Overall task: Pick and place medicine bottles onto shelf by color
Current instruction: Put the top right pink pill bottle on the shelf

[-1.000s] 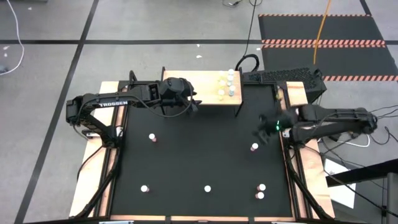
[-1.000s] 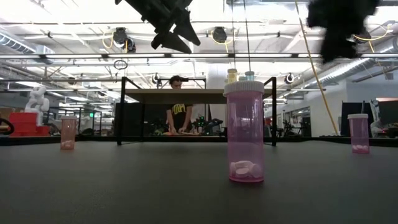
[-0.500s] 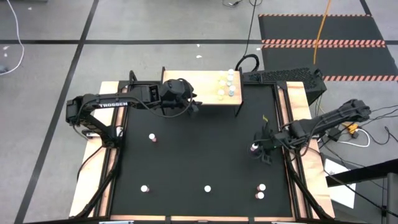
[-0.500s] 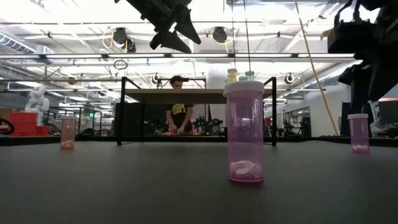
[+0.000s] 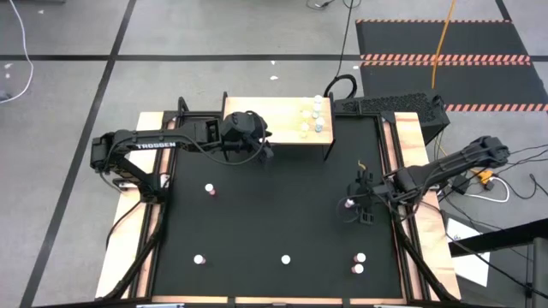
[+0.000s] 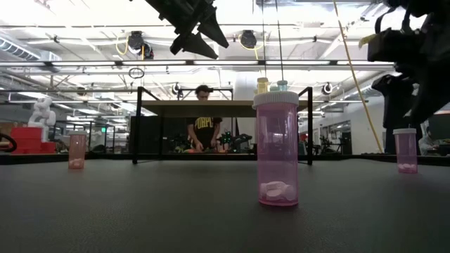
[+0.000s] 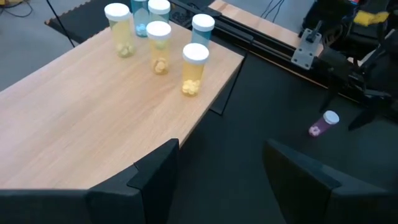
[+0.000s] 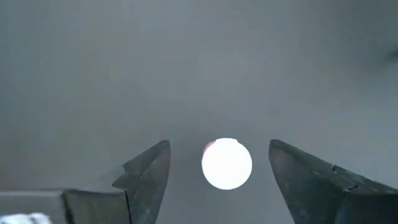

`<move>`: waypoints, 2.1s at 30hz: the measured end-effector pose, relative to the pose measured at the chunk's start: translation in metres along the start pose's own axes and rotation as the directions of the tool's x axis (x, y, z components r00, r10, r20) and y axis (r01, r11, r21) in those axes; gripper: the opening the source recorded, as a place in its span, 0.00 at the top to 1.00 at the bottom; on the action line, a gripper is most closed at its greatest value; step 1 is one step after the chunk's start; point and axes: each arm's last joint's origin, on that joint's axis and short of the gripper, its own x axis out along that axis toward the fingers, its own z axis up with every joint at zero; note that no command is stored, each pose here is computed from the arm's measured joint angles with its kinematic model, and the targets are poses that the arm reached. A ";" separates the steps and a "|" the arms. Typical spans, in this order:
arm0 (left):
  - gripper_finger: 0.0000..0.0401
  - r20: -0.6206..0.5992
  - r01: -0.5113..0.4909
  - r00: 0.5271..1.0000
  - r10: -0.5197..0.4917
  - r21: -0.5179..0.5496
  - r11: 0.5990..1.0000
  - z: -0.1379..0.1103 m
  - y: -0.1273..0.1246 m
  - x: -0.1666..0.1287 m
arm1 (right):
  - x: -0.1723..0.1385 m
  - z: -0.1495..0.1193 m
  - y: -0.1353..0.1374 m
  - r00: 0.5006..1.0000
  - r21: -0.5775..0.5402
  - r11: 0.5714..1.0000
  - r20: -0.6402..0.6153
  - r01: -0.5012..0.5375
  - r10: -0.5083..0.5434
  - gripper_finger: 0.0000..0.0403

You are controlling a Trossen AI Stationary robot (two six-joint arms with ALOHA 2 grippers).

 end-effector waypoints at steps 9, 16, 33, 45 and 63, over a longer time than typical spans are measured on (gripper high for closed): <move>0.43 0.003 -0.011 1.000 0.011 0.000 1.000 0.000 0.000 0.000 | 0.014 0.001 0.004 0.996 -0.016 1.000 -0.087 0.012 -0.013 0.41; 0.43 0.003 -0.011 1.000 0.011 0.000 1.000 0.000 0.000 0.000 | 0.016 0.001 0.003 0.995 0.029 0.999 -0.092 0.038 -0.035 0.44; 0.43 0.003 -0.012 1.000 0.012 -0.004 1.000 0.000 0.000 0.000 | 0.016 0.004 -0.009 0.994 0.086 0.996 -0.104 0.037 -0.028 0.73; 0.43 -0.019 -0.022 1.000 0.022 0.004 1.000 -0.002 0.002 0.000 | -0.029 0.052 0.000 0.995 -0.026 0.998 0.073 -0.059 0.061 0.71; 0.43 -0.020 -0.248 0.969 0.247 -0.096 0.964 0.000 0.021 -0.049 | -0.078 0.203 -0.044 0.992 -0.418 0.900 0.062 0.125 -0.109 0.70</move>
